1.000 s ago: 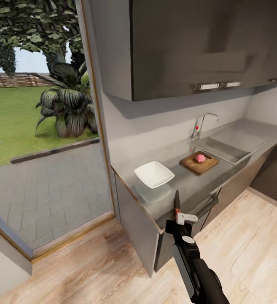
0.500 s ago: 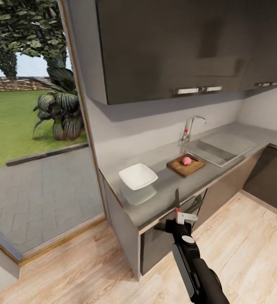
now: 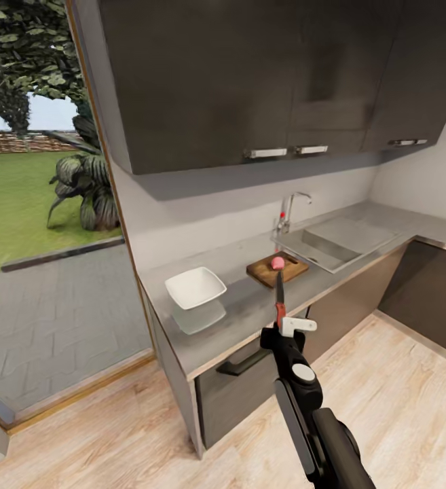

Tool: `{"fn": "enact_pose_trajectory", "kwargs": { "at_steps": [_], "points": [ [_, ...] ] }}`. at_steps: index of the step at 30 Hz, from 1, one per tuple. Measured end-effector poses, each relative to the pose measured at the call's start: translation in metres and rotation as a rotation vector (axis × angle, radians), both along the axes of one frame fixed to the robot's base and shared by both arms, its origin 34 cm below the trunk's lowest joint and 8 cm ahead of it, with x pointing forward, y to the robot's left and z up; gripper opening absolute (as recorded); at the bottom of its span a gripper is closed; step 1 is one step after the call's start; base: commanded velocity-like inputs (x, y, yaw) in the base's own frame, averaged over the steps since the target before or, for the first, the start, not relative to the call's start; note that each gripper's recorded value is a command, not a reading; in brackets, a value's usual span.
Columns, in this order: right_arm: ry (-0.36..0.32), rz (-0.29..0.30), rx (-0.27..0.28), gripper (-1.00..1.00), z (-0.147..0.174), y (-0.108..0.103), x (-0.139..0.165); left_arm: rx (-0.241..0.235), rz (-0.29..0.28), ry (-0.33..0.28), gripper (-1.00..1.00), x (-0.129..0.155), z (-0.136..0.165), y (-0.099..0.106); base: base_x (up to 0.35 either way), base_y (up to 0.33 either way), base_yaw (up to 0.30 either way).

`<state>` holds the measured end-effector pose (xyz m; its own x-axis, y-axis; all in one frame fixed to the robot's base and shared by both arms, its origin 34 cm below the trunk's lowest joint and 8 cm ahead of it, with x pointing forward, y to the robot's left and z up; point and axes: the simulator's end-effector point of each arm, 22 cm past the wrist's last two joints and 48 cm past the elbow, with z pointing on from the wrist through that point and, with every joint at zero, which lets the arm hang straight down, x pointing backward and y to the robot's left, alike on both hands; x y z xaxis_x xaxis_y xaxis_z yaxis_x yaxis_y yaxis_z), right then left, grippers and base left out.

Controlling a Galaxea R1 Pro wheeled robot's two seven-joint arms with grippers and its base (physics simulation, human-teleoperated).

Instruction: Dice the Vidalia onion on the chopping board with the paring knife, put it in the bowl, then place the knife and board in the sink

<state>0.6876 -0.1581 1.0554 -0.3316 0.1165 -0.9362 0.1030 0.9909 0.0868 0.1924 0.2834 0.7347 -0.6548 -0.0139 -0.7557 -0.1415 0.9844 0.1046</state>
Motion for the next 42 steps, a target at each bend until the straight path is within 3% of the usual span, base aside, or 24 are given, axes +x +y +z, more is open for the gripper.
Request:
{"fn": "enact_pose_trajectory", "kwargs": {
  "at_steps": [16, 23, 35, 42],
  "points": [
    [-0.037, 0.016, -0.003, -1.00, 0.019, 0.006, -0.001, 0.003, 0.009, -0.021, 1.00, 0.006, 0.002, 0.000, 0.000, -0.318, 0.116],
    [-0.058, 0.012, -0.037, -1.00, 0.028, 0.004, -0.001, 0.010, 0.015, -0.009, 1.00, 0.000, -0.001, 0.003, 0.000, -0.314, 0.212],
    [-0.075, 0.014, -0.041, -1.00, 0.037, 0.005, -0.003, 0.020, 0.015, 0.010, 1.00, -0.010, -0.006, 0.007, 0.000, -0.322, 0.215],
    [-0.094, 0.059, -0.052, -1.00, 0.045, 0.025, -0.006, 0.019, 0.014, 0.001, 1.00, -0.007, -0.005, 0.007, 0.007, -0.322, 0.215]
  ]
}}
